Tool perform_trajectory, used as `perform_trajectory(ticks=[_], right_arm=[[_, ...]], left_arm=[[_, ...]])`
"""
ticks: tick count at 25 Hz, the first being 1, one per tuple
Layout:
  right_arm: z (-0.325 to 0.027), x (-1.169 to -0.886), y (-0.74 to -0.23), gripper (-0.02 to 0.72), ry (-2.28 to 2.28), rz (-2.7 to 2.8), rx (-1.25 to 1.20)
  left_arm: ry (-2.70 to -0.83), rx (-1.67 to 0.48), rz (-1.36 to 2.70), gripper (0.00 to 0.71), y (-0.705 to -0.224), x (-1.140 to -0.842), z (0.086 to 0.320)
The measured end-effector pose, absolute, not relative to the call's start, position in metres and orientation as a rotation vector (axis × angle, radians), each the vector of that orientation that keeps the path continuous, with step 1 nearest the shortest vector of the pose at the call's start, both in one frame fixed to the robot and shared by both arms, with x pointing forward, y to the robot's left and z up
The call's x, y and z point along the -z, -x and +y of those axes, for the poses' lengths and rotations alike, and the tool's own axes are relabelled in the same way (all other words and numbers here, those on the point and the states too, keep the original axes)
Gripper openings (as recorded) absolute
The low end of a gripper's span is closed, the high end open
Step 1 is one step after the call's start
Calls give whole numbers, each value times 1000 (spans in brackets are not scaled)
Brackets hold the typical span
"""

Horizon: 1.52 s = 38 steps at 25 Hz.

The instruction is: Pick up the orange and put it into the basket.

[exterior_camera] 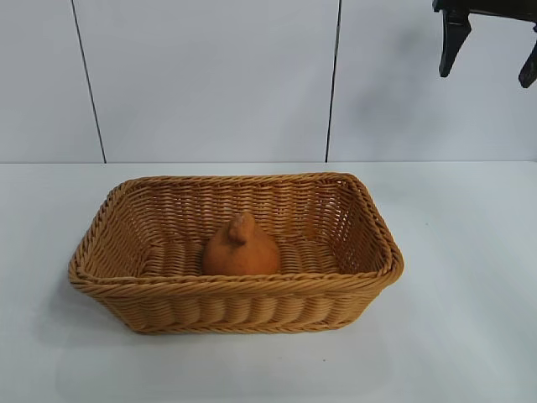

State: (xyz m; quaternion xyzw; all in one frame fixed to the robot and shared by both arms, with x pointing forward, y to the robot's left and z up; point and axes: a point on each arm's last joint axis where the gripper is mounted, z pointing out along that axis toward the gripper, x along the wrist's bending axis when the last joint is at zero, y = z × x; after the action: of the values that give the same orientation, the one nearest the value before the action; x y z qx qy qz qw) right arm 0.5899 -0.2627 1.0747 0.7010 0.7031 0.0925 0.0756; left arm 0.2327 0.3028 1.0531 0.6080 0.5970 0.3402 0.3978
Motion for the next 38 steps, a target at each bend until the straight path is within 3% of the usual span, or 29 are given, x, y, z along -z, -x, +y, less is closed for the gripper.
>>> perform_trajectory(ticks=[9,17,26,38], right_arm=[[-277,-1046,-440,631,-2142,2212,-134],[-286,-1022,-348,631,-1898,2125,-434],[-293,-1047,-286,631,-1651,1867,-786],[-298,-1054,-236,631,-1445,1638,-1022]], left_arm=[[-1540,-861,1512,615,-233,-1053,303],[-1540,-861,1512,615,-233,-1053,303],[-1540,-861,1512,615,-233,-1053,303],[-1540,-861,1512,615,-233,-1053,303]])
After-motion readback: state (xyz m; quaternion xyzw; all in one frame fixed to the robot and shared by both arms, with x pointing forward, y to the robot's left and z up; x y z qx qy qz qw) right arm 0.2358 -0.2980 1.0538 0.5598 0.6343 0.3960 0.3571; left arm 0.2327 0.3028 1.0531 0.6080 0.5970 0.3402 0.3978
